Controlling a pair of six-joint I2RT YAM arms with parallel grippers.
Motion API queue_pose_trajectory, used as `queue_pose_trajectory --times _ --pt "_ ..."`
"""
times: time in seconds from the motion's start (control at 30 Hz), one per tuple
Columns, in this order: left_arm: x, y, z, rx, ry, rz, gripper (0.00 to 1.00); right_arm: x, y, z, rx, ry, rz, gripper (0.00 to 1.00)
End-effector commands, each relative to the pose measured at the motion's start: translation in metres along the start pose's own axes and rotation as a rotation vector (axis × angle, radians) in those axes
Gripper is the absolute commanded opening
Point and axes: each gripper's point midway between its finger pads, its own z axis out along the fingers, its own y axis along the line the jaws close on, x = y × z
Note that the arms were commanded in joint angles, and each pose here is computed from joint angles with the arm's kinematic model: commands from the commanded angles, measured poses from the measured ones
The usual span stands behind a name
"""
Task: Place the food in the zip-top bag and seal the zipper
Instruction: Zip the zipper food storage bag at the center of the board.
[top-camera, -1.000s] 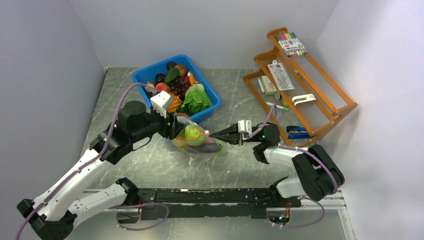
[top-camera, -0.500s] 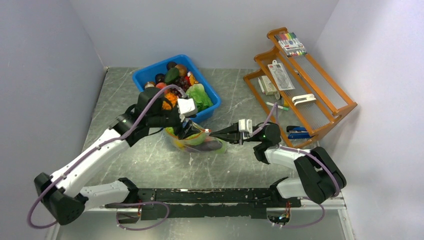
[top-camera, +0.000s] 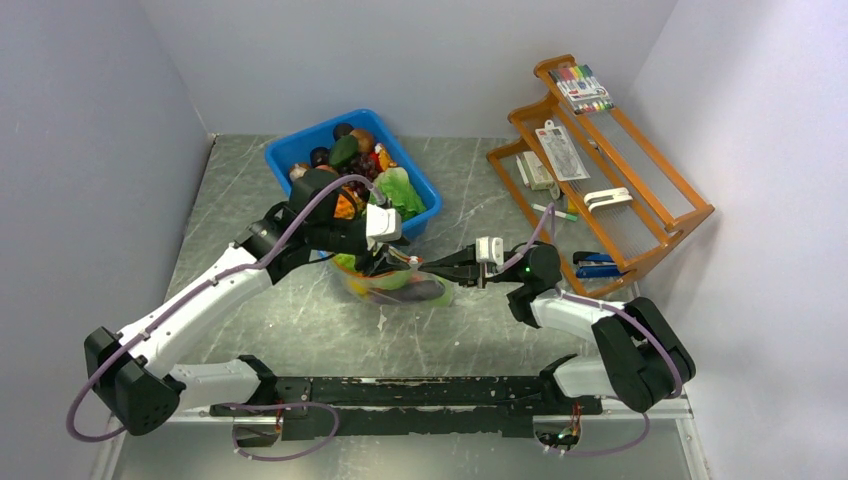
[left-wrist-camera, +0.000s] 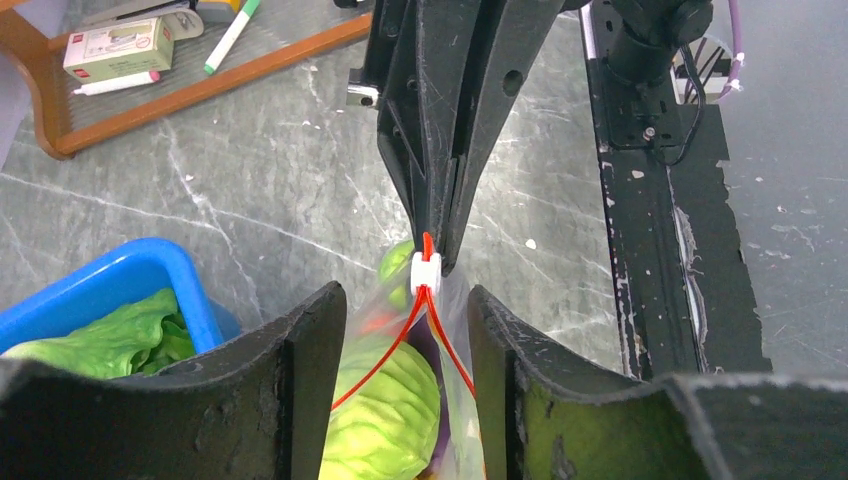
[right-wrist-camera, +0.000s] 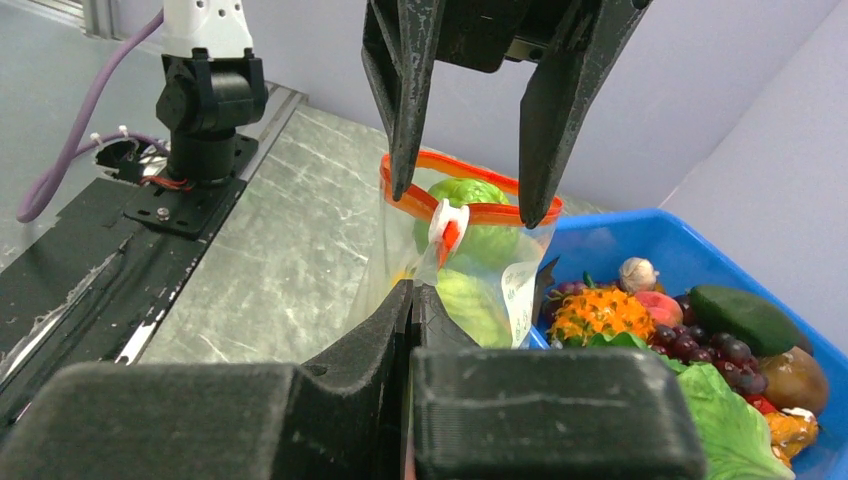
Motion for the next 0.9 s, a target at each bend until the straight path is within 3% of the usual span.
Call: queue_pose_trajectory --times 0.0,0.57,0.87 --pt "-0.02 0.0 0.002 0.031 -0.059 0.076 0.49 -0.01 -0.008 0.001 0.019 -0.021 -0.047 0.0" --pt "-0.023 0.004 0.012 0.062 -0.077 0.077 0.39 -0.007 -0.01 0.002 0.023 -0.016 -0.025 0.0" --pt "-0.021 0.001 0.015 0.094 -0.073 0.075 0.24 -0.004 -0.012 0.002 0.031 -0.008 -0.018 0.0"
